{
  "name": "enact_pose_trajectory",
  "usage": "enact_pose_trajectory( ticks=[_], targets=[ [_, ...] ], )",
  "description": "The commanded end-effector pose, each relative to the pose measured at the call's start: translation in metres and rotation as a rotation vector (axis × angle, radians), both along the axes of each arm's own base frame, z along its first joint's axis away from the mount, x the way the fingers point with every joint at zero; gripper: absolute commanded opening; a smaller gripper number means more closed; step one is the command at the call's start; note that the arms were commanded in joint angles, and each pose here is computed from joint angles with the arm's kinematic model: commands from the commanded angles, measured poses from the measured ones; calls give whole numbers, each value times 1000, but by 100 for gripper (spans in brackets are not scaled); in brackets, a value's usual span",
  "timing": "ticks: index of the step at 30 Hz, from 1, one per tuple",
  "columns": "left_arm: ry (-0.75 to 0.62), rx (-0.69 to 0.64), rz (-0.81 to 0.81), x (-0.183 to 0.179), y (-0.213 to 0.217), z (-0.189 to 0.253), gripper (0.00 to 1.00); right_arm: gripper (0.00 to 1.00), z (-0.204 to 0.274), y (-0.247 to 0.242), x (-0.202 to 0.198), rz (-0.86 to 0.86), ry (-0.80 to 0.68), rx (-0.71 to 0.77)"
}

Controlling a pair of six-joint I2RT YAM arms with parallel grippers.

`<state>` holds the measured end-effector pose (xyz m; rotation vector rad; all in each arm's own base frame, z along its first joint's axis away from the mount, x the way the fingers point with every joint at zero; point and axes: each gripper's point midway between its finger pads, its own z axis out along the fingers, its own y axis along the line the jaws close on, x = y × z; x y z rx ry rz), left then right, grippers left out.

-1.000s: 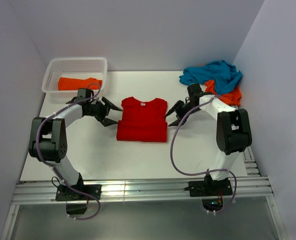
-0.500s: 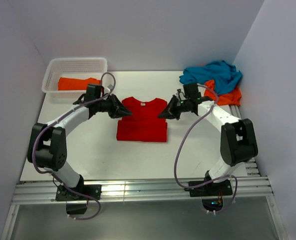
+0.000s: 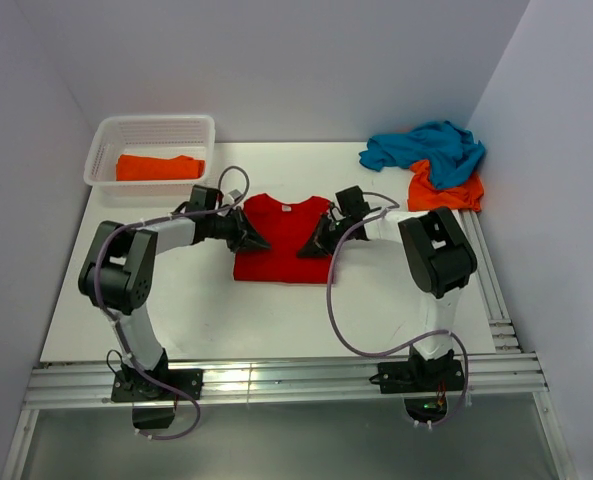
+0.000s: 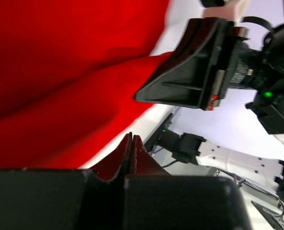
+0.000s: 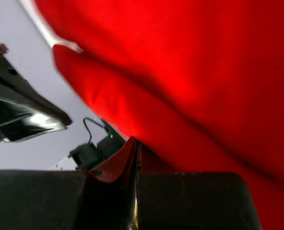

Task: Roll the t-shirts
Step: Roll the tshirt

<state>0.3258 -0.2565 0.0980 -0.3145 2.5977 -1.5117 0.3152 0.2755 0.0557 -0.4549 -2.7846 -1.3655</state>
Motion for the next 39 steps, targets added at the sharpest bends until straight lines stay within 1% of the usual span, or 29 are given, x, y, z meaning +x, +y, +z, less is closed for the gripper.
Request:
enact_pose_trajectory(
  ticks=[1, 2, 5, 8, 12, 17, 18, 19, 22, 24, 25, 27, 28, 30, 33, 36, 39],
  targets=[
    [-71, -10, -36, 14, -5, -12, 1, 0, -13, -10, 21, -82, -27, 5],
    [-51, 2, -30, 15, -4, -25, 1, 0, -25, -13, 19, -102, 10, -3],
    [-17, 22, -16, 21, -4, -44, 1, 0, -38, -19, 22, -124, 44, -8],
    [-18, 28, -7, 26, -5, -42, 1, 0, -29, -15, 27, -120, 10, 30],
    [-54, 60, 4, 32, -2, -23, 1, 0, -2, -11, 30, -96, -50, 80],
    [-111, 62, 9, 23, 3, 9, 1, 0, 39, -6, 21, -43, -133, 158],
    [-119, 58, 9, 21, 3, 14, 1, 0, 43, -4, 17, -28, -141, 159],
    [-131, 53, 13, 16, 5, 21, 1, 0, 50, -4, 15, -9, -177, 158],
    [-142, 44, 0, 7, 3, 27, 1, 0, 49, 0, -1, 31, -167, 126],
    [-139, 40, -19, -4, 2, 24, 1, 0, 45, 1, -11, 55, -164, 124],
    [-142, 39, -25, -7, 1, 22, 1, 0, 36, 1, -22, 64, -141, 118],
    [-117, 44, -44, -20, 2, 9, 1, 0, 27, 1, -30, 72, -132, 120],
    [-122, 47, -49, -22, 3, 3, 1, 0, 12, -3, -42, 75, -89, 112],
    [-95, 65, -53, -32, 8, -15, 1, 0, -3, -6, -50, 85, -70, 102],
    [-66, 88, -65, -43, 12, -37, 1, 0, -38, -17, -66, 104, -8, 33],
    [-50, 128, -66, -47, 17, -54, 1, 0, -57, -27, -69, 104, 5, -20],
    [-28, 142, -72, -48, 20, -63, 1, 0, -58, -32, -70, 86, 35, 11]
  ],
)
